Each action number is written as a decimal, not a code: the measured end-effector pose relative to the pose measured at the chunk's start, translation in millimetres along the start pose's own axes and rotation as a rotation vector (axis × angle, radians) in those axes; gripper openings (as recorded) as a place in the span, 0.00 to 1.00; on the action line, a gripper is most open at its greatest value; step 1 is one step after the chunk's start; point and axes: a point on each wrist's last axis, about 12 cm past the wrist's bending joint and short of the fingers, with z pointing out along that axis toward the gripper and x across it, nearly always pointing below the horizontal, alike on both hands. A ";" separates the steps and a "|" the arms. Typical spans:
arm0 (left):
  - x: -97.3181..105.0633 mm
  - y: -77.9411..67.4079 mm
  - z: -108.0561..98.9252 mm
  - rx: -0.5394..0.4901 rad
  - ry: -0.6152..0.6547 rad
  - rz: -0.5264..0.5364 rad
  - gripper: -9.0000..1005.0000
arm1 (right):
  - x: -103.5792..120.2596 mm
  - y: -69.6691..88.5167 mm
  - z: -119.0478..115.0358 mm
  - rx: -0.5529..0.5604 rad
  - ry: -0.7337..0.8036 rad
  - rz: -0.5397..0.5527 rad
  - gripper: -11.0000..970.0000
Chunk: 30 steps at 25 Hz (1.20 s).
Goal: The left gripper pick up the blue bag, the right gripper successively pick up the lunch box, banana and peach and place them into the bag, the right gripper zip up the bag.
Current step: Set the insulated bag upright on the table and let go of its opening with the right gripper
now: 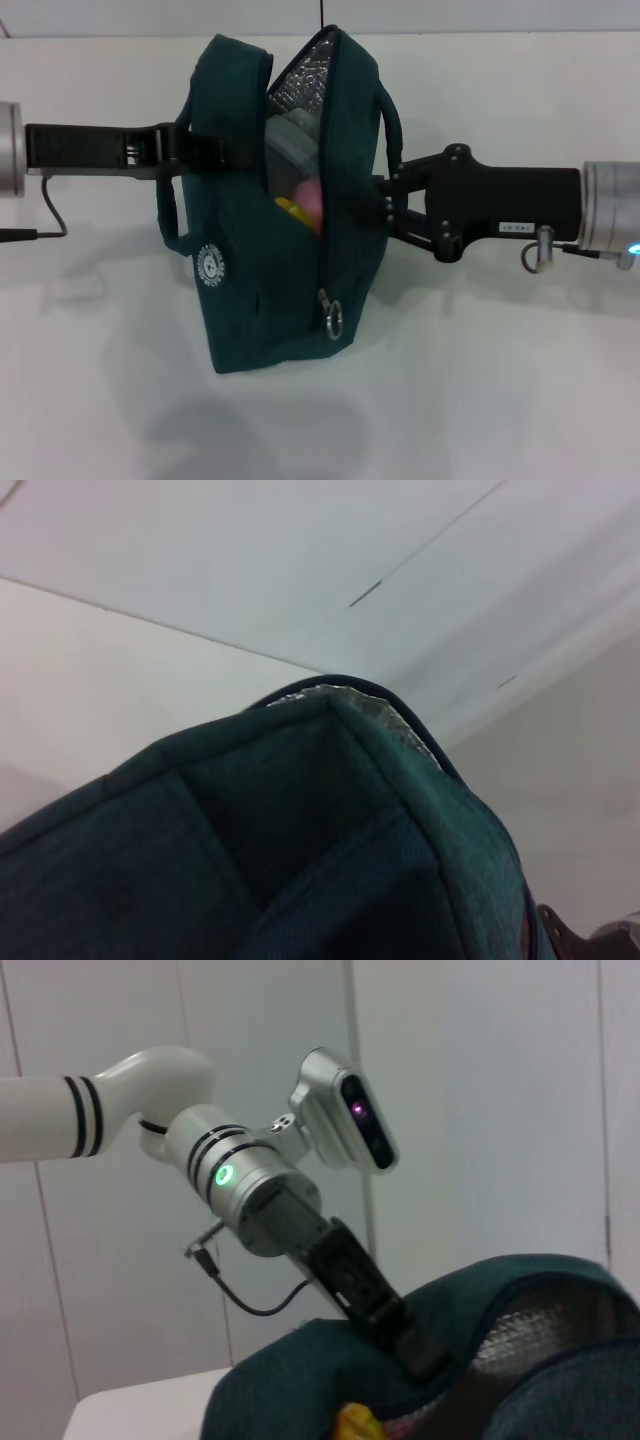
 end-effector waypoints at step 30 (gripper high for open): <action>-1.9 4.9 51.2 0.095 0.026 0.015 0.04 | -7.5 15.8 -82.8 0.081 -0.042 -0.106 0.17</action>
